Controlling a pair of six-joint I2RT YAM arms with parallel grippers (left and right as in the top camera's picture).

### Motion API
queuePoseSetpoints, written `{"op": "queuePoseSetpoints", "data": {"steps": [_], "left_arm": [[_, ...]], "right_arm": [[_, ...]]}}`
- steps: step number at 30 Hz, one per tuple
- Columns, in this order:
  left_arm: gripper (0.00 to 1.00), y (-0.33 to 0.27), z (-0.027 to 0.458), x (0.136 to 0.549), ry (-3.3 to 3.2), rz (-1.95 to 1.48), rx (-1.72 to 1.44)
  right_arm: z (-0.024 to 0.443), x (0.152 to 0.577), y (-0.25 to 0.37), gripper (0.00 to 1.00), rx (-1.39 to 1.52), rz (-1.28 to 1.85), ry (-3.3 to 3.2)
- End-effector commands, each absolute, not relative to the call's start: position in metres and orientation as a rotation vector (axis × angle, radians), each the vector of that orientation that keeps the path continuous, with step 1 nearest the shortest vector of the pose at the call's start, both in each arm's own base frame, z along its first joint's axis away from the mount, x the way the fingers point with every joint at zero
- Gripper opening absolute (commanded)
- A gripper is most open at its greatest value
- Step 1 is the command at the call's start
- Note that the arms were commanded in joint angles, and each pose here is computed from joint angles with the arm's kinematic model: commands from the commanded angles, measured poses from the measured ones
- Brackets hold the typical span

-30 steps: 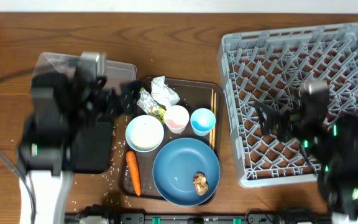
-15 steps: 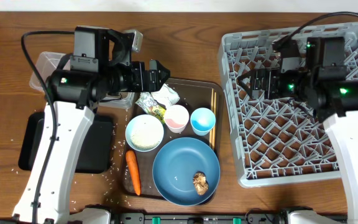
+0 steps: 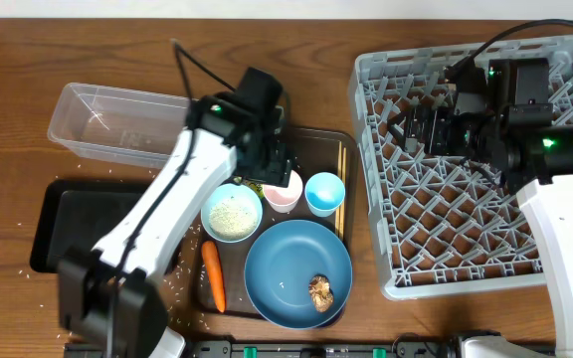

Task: Sort waste into correct bins and load items into the dishwasher rack
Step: 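Grasp the pink cup on the brown tray with the left gripper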

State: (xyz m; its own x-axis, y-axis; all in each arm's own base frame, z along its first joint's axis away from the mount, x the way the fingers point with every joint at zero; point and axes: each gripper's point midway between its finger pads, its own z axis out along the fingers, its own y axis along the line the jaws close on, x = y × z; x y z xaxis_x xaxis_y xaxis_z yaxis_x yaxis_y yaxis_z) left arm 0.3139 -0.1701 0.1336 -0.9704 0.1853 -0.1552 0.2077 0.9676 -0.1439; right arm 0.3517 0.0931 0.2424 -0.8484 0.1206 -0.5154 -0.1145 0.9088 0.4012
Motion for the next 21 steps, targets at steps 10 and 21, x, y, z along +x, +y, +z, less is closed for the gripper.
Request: {"op": "queuePoseSetpoints", "data": {"steps": [10,21], "left_arm": [[0.51,-0.164,0.075,0.315,3.131,-0.119,0.253],[0.31,-0.163,0.045,0.314,3.117,-0.120,0.258]], "right_arm": [[0.246,0.354,0.076,0.99,0.088,0.496,2.520],[0.246,0.354,0.076,0.99,0.088,0.496,2.520]]}}
